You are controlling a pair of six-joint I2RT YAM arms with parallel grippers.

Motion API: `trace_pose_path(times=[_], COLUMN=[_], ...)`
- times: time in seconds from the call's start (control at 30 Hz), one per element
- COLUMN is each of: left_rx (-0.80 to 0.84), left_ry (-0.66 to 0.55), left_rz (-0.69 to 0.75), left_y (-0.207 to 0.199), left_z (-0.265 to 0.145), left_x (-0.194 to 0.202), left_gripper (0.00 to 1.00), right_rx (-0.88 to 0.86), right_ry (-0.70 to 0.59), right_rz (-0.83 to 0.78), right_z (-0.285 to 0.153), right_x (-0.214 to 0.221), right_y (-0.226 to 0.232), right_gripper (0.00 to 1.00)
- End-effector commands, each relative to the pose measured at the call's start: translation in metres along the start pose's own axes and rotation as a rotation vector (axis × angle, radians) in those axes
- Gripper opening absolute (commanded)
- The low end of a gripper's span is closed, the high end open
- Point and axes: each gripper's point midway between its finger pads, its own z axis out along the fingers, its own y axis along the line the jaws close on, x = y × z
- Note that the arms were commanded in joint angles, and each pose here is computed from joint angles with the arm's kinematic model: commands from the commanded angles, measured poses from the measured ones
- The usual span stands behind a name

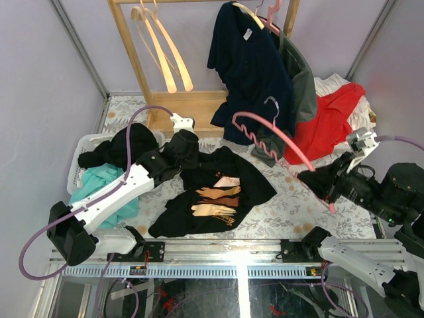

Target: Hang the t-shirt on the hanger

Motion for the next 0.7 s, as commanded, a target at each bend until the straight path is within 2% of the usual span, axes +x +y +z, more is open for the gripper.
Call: trace_pose_path(times=[0.0, 0.23, 0.47, 0.67], left_rx=[-0.015, -0.024, -0.009, -0.027], left_ry=[-0.030, -0.043, -0.031, -0.024], left_rz=[0.011, 0.005, 0.007, 0.016], left_y=[0.005, 0.009, 0.008, 0.014], left_z=[0.000, -0.004, -0.010, -0.014], left_x=[-0.004, -0.005, -0.003, 0.000], left_gripper=[0.02, 0.02, 0.02, 0.02], right_rx=[-0.211, -0.377, -0.330, -0.291], right_ry=[0.139, 0.211, 0.196, 0.117], right_rz=[0.117, 0.189, 0.176, 0.113], right_z=[-0.009, -0.004, 0.012, 0.010], right_x=[0.032, 0.062, 0.074, 0.054], right_y=[0.039, 0.062, 0.049, 0.042], right_gripper=[0.00, 0.00, 0.00, 0.00])
